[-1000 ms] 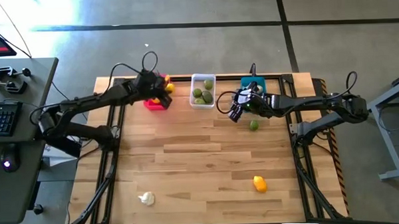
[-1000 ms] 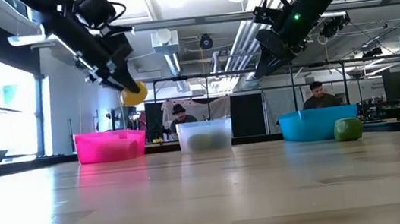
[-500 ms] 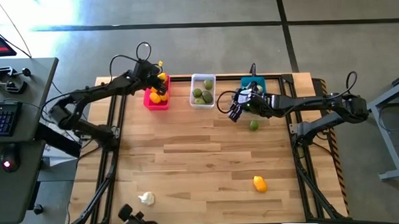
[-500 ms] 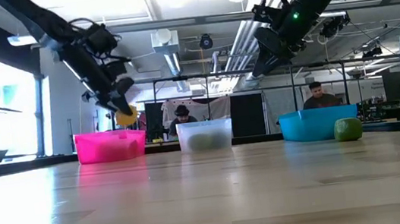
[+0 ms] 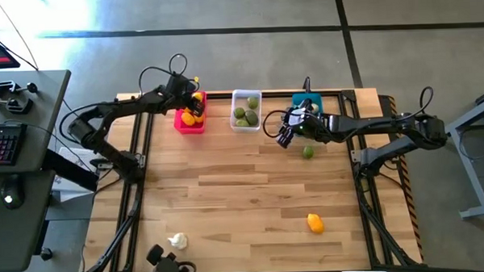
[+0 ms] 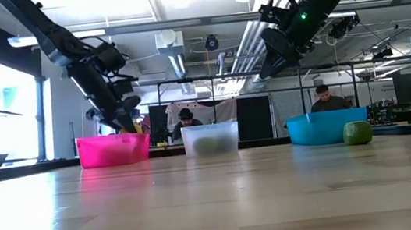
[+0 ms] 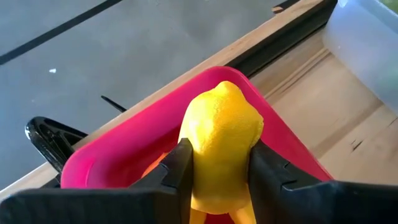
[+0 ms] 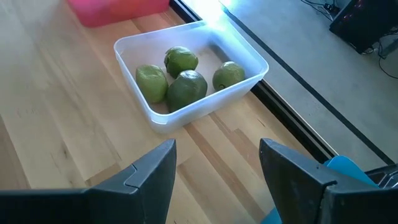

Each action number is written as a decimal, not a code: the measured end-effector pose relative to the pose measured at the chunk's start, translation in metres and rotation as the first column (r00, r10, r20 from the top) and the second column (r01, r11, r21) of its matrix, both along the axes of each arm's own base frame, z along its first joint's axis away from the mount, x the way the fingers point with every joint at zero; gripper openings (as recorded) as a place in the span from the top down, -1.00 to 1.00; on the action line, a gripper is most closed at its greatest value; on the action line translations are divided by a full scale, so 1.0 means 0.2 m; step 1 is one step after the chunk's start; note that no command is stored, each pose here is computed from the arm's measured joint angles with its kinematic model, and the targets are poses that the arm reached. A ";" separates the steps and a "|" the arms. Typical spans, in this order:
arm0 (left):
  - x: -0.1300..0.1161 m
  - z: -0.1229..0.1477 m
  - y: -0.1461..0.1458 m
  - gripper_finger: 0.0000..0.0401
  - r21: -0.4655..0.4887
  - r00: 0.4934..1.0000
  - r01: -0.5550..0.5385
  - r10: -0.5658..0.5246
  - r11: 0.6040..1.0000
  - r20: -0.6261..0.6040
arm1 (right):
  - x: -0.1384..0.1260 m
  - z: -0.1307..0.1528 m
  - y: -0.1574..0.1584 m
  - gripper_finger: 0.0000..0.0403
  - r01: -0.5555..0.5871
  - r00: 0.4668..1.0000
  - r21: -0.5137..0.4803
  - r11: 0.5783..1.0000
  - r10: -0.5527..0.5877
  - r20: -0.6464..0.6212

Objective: Sort produce into baskets
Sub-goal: Put the lemon into the pink bin, then put the lime into the transparent bin

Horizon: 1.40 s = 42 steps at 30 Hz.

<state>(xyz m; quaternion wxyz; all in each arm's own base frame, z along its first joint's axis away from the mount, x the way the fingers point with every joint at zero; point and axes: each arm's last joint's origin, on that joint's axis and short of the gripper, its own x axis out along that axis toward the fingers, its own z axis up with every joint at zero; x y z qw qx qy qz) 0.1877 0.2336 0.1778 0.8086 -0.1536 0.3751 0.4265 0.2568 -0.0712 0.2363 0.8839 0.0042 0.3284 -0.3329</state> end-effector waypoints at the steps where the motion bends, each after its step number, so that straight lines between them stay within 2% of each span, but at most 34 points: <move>1: 0.00 0.00 0.00 0.51 -0.001 1.000 0.002 -0.002 1.000 -0.002 | 0.00 0.00 0.00 -0.10 0.000 1.000 0.000 1.000 0.000 0.000; 10: 0.00 0.00 0.00 0.04 -0.003 1.000 -0.020 0.021 1.000 0.019 | 0.00 0.00 0.00 -0.10 0.002 1.000 0.002 1.000 -0.002 0.001; 15: 0.01 0.02 0.01 -0.04 0.023 0.999 -0.024 0.023 0.999 0.044 | 0.00 0.00 0.00 -0.10 0.002 1.000 0.002 1.000 -0.002 0.001; 19: 0.02 0.05 0.01 0.01 0.059 0.996 -0.001 -0.004 0.998 0.088 | 0.00 0.00 0.00 -0.10 0.002 1.000 0.002 1.000 -0.002 0.001; 22: 0.02 0.05 0.01 0.12 0.043 0.995 0.018 -0.022 0.999 0.100 | 0.00 0.00 0.00 -0.10 0.002 1.000 0.002 1.000 -0.002 0.001; 26: 0.02 0.02 -0.01 0.34 0.068 0.993 0.068 -0.074 0.995 0.088 | 0.00 0.00 0.00 -0.10 0.001 1.000 0.000 1.000 -0.001 0.000; 30: 0.04 -0.01 -0.08 0.61 0.131 0.970 0.146 -0.168 0.981 0.175 | 0.00 0.00 0.00 -0.07 0.008 1.000 -0.006 1.000 -0.008 0.012; 33: 0.06 -0.01 -0.15 0.82 0.217 0.945 0.180 -0.231 0.959 0.234 | 0.01 0.01 0.00 0.10 0.085 0.995 -0.041 0.996 -0.083 0.049; 36: 0.08 0.02 -0.23 0.97 0.290 0.916 0.209 -0.290 0.934 0.276 | 0.02 0.02 0.03 0.39 0.133 0.990 -0.090 0.987 -0.128 0.063; 40: 0.09 0.07 -0.33 0.96 0.359 0.876 0.247 -0.366 0.900 0.315 | 0.05 0.01 0.05 0.86 0.133 0.989 -0.114 0.984 -0.124 0.086; 42: 0.10 0.09 -0.38 0.97 0.382 0.855 0.268 -0.401 0.885 0.328 | 0.08 0.00 0.06 0.96 0.127 0.989 -0.115 0.985 -0.116 0.096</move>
